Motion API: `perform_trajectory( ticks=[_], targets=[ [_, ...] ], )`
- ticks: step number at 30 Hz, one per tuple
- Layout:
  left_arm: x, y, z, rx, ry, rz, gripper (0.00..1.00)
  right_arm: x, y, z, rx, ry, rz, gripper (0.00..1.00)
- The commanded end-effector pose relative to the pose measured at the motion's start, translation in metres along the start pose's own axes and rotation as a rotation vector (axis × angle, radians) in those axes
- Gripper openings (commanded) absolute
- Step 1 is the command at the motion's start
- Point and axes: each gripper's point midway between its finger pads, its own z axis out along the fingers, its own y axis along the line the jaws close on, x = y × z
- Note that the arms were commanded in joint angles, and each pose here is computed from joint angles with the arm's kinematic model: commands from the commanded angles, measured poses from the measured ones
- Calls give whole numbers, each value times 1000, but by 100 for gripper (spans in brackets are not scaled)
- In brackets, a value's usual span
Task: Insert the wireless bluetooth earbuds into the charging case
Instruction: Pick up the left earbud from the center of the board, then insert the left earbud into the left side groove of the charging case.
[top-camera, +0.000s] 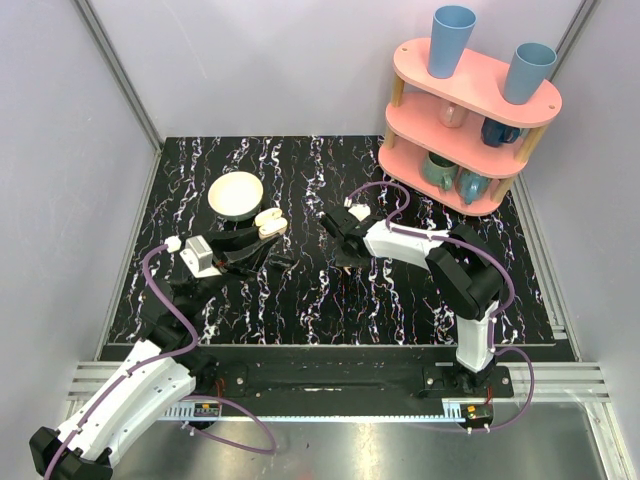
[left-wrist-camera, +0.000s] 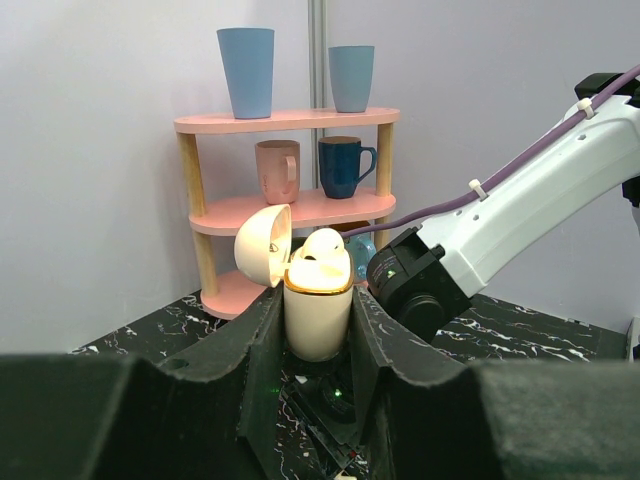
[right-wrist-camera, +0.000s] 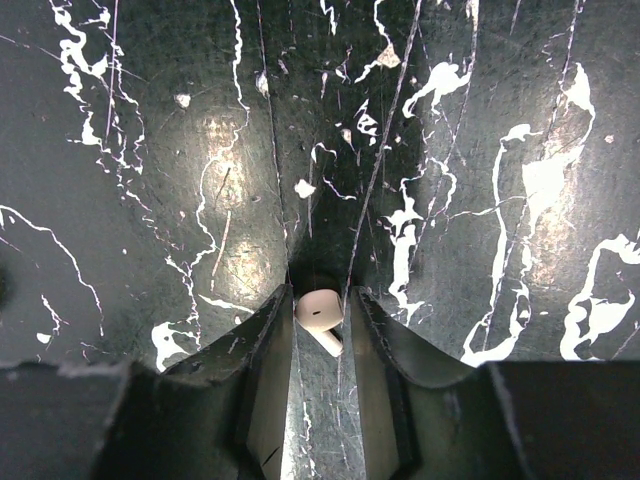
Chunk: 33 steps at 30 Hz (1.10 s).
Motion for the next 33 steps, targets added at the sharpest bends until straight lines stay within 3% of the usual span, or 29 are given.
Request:
perform_trajectory(
  ticks=[1, 17, 26, 33],
  targets=[
    [-8, 3, 0, -13, -38, 17, 0, -2, 5, -1, -2, -5, -20, 36],
    [-7, 2, 1, -10, -31, 16, 0, -20, 13, -24, -67, -77, -20, 18],
    [-6, 3, 4, -8, -25, 14, 0, -71, 34, -108, -225, -321, 7, 12],
    [-8, 7, 6, -28, -34, 11, 0, -114, 32, -216, -339, -624, 70, 12]
  ],
)
